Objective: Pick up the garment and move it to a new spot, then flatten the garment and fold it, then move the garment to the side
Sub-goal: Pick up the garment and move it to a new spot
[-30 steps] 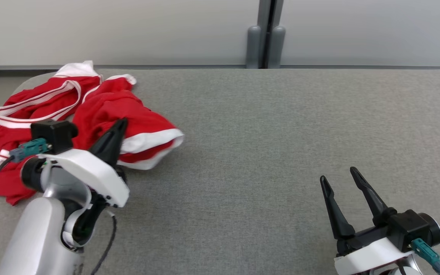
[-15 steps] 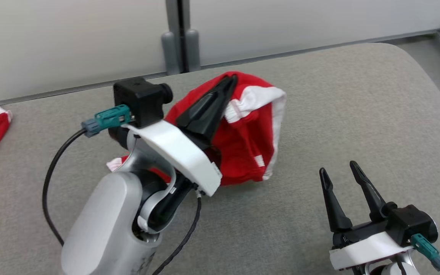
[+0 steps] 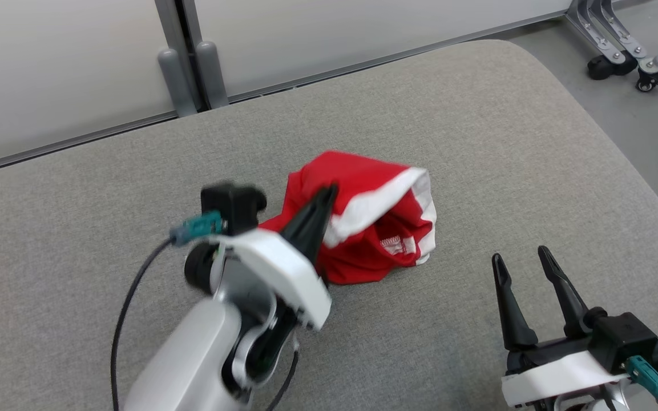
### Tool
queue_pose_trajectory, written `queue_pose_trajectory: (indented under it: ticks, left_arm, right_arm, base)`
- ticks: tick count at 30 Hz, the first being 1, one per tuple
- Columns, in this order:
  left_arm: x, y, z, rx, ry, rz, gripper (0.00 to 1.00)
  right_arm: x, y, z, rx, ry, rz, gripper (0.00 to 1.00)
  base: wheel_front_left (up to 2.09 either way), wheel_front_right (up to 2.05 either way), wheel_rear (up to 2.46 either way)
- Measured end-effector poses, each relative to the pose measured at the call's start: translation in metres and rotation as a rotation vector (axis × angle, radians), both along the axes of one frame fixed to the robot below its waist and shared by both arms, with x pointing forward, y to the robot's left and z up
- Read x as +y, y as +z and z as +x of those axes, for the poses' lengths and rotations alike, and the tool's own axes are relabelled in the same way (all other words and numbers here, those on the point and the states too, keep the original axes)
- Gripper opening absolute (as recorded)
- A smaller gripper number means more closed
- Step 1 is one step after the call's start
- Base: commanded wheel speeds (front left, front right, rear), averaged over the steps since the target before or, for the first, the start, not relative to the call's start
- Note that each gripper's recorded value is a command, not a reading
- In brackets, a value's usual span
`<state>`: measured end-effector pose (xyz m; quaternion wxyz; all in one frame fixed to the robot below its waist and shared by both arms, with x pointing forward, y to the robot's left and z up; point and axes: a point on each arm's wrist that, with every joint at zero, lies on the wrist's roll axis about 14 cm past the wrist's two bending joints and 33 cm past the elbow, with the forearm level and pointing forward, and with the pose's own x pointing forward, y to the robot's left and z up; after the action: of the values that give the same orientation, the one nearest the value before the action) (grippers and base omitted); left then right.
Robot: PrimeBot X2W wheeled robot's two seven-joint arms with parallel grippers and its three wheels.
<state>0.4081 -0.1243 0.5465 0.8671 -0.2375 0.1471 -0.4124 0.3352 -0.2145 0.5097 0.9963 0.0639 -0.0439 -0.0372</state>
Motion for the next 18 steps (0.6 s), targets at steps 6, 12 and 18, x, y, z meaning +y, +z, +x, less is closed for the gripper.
queue_pose_trajectory:
  ticks: [6, 12, 18]
  left_arm:
    - [0.082, -0.128, -0.047, 0.285, 0.045, 0.239, 0.00]
    - [0.141, -0.159, -0.057, 0.373, 0.151, 0.294, 0.00]
    - [0.155, -0.155, -0.060, 0.386, 0.219, 0.235, 0.33]
  right_arm:
    - [0.007, -0.014, -0.002, 0.039, 0.019, 0.009, 1.00]
    - [0.029, -0.018, 0.011, 0.048, 0.095, 0.005, 1.00]
    - [0.049, -0.019, 0.022, 0.045, 0.165, -0.004, 1.00]
  base:
    - [0.00, 0.00, 0.00]
    - [0.00, 0.00, 0.00]
    - [0.00, 0.00, 0.00]
